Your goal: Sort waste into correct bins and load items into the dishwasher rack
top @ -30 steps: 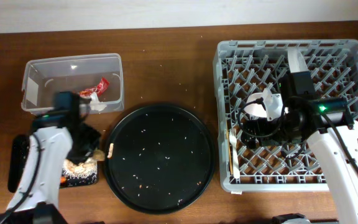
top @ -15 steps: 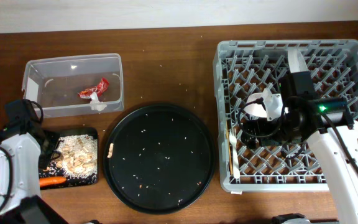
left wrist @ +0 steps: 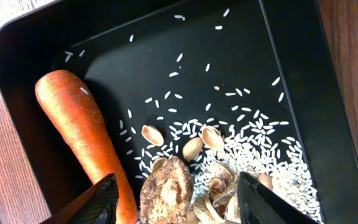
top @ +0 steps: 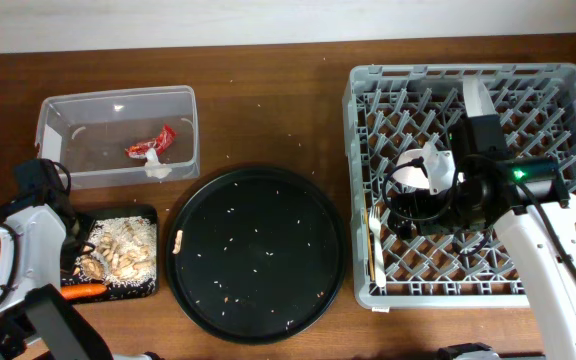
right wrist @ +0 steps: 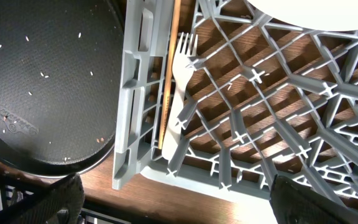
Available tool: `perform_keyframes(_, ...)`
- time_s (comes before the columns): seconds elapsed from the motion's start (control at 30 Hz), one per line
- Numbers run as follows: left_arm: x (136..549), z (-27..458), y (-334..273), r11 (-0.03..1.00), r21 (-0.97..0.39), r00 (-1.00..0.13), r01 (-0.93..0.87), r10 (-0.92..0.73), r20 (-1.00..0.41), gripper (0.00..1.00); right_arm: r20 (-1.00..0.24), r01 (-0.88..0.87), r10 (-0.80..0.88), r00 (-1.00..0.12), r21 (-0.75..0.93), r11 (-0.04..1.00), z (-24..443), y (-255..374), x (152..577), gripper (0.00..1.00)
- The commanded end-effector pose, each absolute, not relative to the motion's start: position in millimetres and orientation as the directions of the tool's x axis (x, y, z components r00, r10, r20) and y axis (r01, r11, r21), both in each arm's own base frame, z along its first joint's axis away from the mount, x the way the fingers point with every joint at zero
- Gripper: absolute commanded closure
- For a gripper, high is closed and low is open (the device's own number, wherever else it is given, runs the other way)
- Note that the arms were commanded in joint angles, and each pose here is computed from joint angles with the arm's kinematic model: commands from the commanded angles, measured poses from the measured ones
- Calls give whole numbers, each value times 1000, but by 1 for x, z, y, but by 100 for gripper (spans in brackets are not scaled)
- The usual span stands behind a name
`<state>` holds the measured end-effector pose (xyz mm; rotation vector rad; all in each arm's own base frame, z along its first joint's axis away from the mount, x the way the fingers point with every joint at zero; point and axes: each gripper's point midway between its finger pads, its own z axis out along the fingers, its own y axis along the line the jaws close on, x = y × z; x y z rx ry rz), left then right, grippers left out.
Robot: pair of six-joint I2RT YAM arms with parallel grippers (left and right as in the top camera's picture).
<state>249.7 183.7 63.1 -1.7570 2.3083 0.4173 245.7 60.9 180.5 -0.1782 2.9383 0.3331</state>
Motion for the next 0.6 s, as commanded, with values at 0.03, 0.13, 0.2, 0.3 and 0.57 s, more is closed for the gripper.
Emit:
perform_keyframes(0.03,271,71,172,371,12,-360,-928,-892,-271,38,-185,-149,-112,-976,197,969,179,61,245,2)
perform_keyframes(0.13,294,81,143,478,-127,-449,-869,-870,-203,36,-185,-149,-112,-976,197,969,179,61,245,2)
perform_keyframes(0.2,302,87,126,544,-163,-513,-823,-835,-198,35,-185,-149,-112,-976,198,969,179,61,245,2)
perform_keyframes(0.3,307,96,96,653,-162,-620,-740,-755,-213,34,-189,-150,-112,-976,197,969,179,61,245,2)
perform_keyframes(0.57,310,90,-20,957,-81,-934,-279,-290,-207,33,-189,-150,-112,-976,198,969,179,61,246,2)
